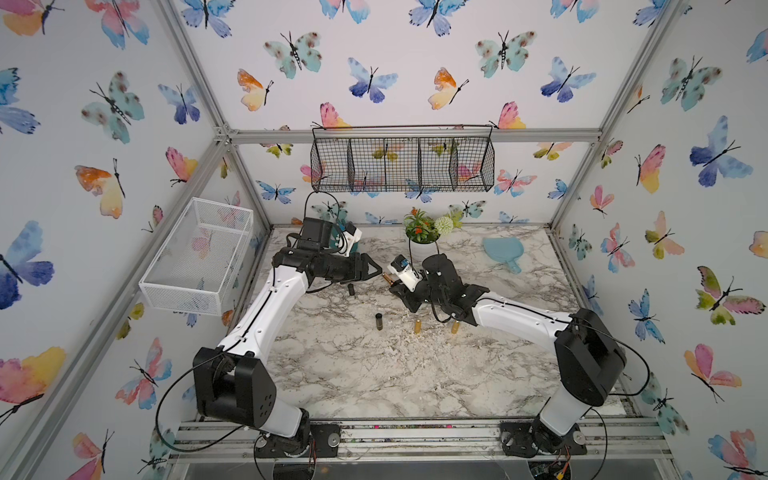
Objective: Open the lipstick cap
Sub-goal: Place the lipstick at the center of the board.
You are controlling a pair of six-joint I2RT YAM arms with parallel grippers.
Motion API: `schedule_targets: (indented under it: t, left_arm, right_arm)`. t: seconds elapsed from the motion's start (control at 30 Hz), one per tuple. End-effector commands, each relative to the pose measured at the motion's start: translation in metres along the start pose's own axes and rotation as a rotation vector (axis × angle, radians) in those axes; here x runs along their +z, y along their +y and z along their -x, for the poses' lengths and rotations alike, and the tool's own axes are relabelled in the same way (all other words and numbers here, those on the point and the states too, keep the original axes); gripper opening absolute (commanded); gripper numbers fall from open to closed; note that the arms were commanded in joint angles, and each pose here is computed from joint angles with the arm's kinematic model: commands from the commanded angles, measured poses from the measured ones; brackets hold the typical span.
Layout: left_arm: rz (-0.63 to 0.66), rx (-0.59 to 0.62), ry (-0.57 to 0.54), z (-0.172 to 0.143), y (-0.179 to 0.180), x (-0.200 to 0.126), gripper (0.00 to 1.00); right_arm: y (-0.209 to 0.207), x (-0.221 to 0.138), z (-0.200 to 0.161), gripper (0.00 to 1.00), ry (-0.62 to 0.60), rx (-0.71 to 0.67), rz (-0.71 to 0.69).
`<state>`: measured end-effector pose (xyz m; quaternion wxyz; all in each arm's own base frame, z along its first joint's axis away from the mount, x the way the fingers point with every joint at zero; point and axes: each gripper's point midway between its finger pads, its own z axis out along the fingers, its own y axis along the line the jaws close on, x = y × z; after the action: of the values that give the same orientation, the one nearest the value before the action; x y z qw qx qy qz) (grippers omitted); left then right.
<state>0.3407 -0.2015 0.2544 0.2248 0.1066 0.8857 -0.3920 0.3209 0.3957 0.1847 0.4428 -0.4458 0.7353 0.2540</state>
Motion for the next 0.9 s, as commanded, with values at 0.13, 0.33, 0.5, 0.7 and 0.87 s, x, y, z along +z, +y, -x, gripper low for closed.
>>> schedule_targets:
  t: [0.13, 0.33, 0.5, 0.7, 0.87]
  left_arm:
    - [-0.023, 0.003, 0.032, -0.003, 0.001, 0.013, 0.62]
    - [-0.007, -0.007, 0.057, -0.009, 0.008, 0.022, 0.58]
    - [0.005, -0.014, 0.071, -0.011, 0.014, 0.027, 0.42]
    - [-0.003, -0.021, 0.089, -0.016, 0.018, 0.032, 0.37]
    - [0.000, -0.020, 0.092, -0.016, 0.019, 0.033, 0.32]
  right_arm:
    - [0.015, 0.006, 0.020, 0.16, -0.047, -0.017, 0.042]
    - [0.018, 0.008, 0.021, 0.16, -0.047, -0.021, 0.049]
    - [0.020, 0.009, 0.022, 0.16, -0.047, -0.034, 0.052]
    - [0.020, 0.009, 0.022, 0.16, -0.052, -0.037, 0.044]
    - [0.020, 0.011, 0.020, 0.16, -0.049, -0.037, 0.047]
